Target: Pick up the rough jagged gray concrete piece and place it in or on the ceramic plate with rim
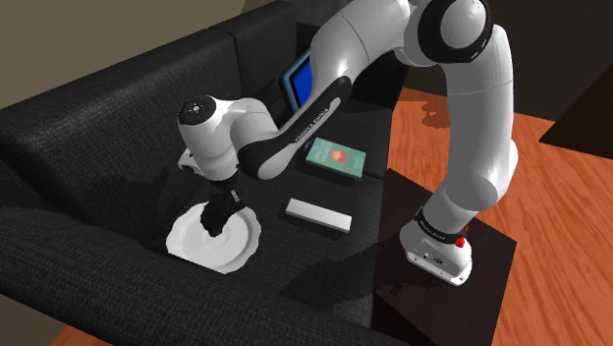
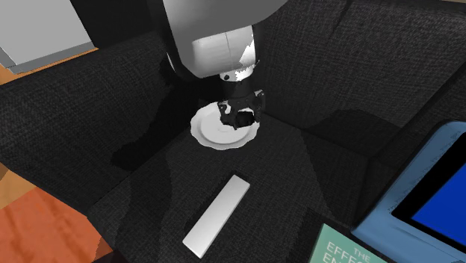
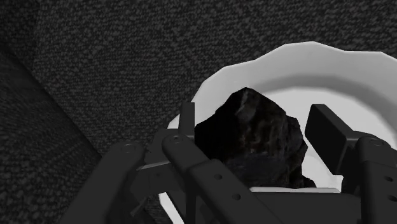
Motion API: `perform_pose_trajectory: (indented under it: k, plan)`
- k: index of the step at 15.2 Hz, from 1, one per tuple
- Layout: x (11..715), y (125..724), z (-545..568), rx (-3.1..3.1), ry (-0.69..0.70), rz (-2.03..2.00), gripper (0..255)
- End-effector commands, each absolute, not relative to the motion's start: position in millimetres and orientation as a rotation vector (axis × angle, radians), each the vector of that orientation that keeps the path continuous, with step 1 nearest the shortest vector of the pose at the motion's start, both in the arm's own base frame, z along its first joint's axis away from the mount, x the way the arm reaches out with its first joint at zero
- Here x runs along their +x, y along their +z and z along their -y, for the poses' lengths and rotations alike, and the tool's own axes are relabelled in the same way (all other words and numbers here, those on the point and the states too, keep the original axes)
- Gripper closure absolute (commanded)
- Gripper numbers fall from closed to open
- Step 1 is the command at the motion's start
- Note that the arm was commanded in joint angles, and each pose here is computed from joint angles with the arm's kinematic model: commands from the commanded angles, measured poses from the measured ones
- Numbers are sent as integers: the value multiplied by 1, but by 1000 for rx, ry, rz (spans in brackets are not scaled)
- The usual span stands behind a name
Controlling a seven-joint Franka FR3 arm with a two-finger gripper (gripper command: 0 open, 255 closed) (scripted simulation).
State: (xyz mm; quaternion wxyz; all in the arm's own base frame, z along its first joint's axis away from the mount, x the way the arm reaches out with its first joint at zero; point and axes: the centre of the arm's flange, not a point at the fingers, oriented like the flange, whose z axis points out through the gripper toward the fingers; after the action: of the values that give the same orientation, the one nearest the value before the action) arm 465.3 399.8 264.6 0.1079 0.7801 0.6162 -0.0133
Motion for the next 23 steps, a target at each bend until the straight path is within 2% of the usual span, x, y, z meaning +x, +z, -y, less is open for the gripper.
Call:
perform_pose_trajectory:
  k: [1,7,11,21,22,23]
  plan:
    - [466,276,-400,2295,-40,-1813,255]
    - [466,304,-400,2295,-40,-1813,255]
    - [431,310,-447,2295,-40,-1813,255]
    - [431,257,-447,2295,-40,-1813,255]
    - [459,280,-447,1869,314,-1806,255]
    - [459,280,-447,1869,314,-1806,0]
